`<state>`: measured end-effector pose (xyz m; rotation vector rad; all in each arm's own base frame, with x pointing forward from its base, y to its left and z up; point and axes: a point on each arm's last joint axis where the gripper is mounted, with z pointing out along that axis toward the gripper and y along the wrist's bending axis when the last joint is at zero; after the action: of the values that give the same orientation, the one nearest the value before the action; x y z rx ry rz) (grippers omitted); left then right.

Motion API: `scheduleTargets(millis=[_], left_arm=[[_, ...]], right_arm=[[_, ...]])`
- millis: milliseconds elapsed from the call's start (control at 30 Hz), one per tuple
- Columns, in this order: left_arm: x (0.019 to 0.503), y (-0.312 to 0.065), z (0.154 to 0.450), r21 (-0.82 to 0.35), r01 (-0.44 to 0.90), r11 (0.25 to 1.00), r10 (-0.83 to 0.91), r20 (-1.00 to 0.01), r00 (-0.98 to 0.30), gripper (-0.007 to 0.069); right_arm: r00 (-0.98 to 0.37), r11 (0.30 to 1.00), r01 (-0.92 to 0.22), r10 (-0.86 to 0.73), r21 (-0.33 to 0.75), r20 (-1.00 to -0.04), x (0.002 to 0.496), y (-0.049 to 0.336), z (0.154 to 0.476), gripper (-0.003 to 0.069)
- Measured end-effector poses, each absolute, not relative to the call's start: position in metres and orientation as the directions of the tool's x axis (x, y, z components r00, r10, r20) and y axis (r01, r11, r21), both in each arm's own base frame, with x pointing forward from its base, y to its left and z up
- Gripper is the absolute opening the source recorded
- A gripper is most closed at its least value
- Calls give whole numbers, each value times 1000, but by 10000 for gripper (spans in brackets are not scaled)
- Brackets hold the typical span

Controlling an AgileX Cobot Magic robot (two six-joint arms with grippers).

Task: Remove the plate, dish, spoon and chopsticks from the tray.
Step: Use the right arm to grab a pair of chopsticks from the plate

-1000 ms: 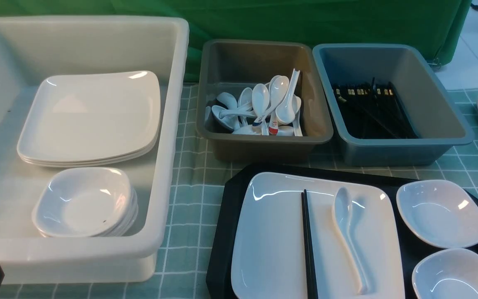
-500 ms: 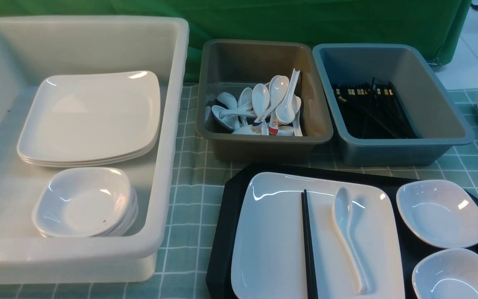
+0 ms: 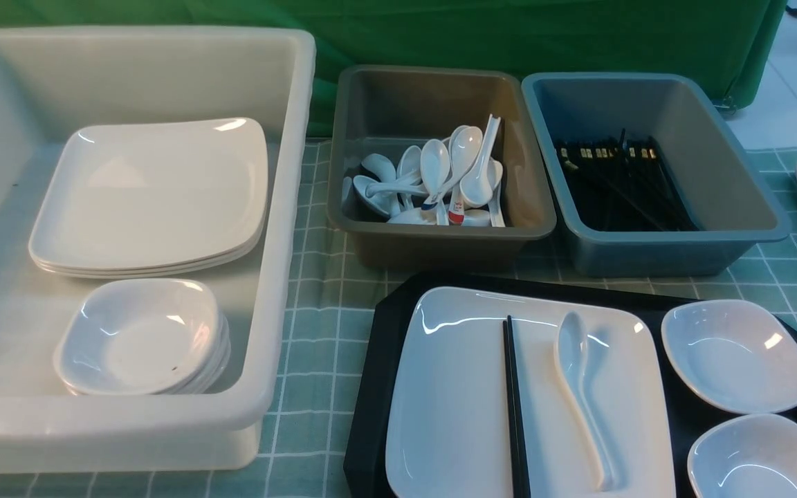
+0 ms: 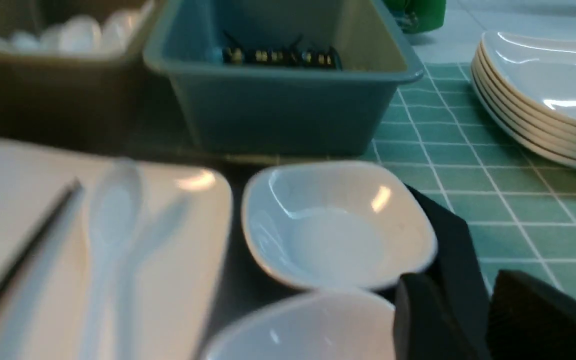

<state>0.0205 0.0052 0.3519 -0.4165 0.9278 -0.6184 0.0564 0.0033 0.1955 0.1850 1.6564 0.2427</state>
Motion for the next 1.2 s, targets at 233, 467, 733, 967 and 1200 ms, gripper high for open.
scheduleTargets(millis=[233,467,733,967,1200], left_arm=[[63,-11,433,-375,53,926,-361,-916,-175,18],[159,-36,416,-335,231,913,-70,-689,-721,9],[195,-131,363,-286,415,864,245,-481,-842,1],[185,-218,311,-215,473,854,385,-351,-854,3],[208,-296,263,-211,478,853,431,-234,-872,137]], right_arm=[[115,798,-110,602,593,-790,56,1,218,242],[48,817,-151,568,556,-822,48,5,264,103],[-613,994,-107,-56,12,-788,81,12,375,22],[-768,977,-119,-204,-178,-607,128,31,390,17],[-804,971,-165,-234,-174,-546,142,43,379,17]])
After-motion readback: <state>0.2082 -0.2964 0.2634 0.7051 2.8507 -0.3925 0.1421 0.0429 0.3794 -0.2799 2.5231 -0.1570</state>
